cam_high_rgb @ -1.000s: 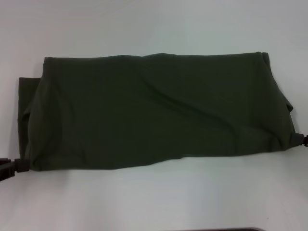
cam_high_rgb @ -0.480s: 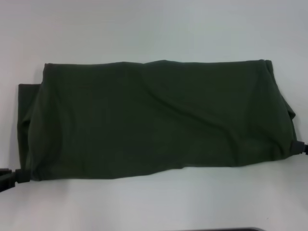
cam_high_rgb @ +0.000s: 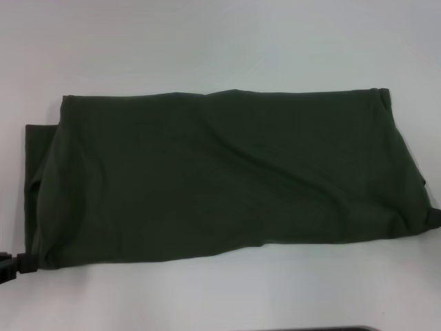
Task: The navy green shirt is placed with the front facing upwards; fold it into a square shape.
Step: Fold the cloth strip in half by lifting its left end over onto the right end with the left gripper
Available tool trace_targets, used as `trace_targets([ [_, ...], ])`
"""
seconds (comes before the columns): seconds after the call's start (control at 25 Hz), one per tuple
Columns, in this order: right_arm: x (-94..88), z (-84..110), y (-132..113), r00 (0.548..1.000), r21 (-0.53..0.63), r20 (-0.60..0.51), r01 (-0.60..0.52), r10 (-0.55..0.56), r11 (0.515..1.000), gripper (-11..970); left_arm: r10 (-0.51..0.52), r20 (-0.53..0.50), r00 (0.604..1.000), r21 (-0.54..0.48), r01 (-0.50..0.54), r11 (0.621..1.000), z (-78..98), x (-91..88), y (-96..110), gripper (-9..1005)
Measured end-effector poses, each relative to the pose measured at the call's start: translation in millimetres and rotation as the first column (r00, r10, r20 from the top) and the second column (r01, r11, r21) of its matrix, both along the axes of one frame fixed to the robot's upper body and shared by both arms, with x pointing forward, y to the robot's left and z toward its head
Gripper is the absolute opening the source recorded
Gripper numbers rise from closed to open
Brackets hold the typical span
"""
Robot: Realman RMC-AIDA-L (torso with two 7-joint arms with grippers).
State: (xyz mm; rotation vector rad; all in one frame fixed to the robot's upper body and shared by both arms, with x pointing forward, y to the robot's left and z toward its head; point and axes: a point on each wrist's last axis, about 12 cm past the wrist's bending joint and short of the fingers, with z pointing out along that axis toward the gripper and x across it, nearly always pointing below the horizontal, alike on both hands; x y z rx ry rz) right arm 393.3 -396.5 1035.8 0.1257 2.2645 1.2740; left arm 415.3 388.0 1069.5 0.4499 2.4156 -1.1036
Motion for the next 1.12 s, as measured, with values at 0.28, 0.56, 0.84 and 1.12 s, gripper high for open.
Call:
trace_targets([
  [0.28,-5.0,-3.1,-12,0.998,-0.039,-0.028,0.058,-0.059,0.998,5,0.015,-0.005,1.000,0.027,-0.015,1.000,-0.1,2.3,5,77],
  [0.56,-7.4,-3.2,-17,0.996,-0.048,-0.041,0.083,-0.085,0.995,6,0.028,-0.010,1.000,0.048,-0.027,0.998,-1.0,6.4,6,83],
  [0.84,-8.3,-1.9,-20,0.994,-0.051,-0.037,0.099,-0.101,0.994,8,0.034,-0.007,0.999,0.055,-0.034,0.998,0.3,7.5,9,88],
  [1.12,-9.0,-1.2,-23,0.993,-0.055,-0.036,0.108,-0.110,0.993,10,0.043,-0.007,0.999,0.060,-0.042,0.997,-0.3,7.8,11,94],
])
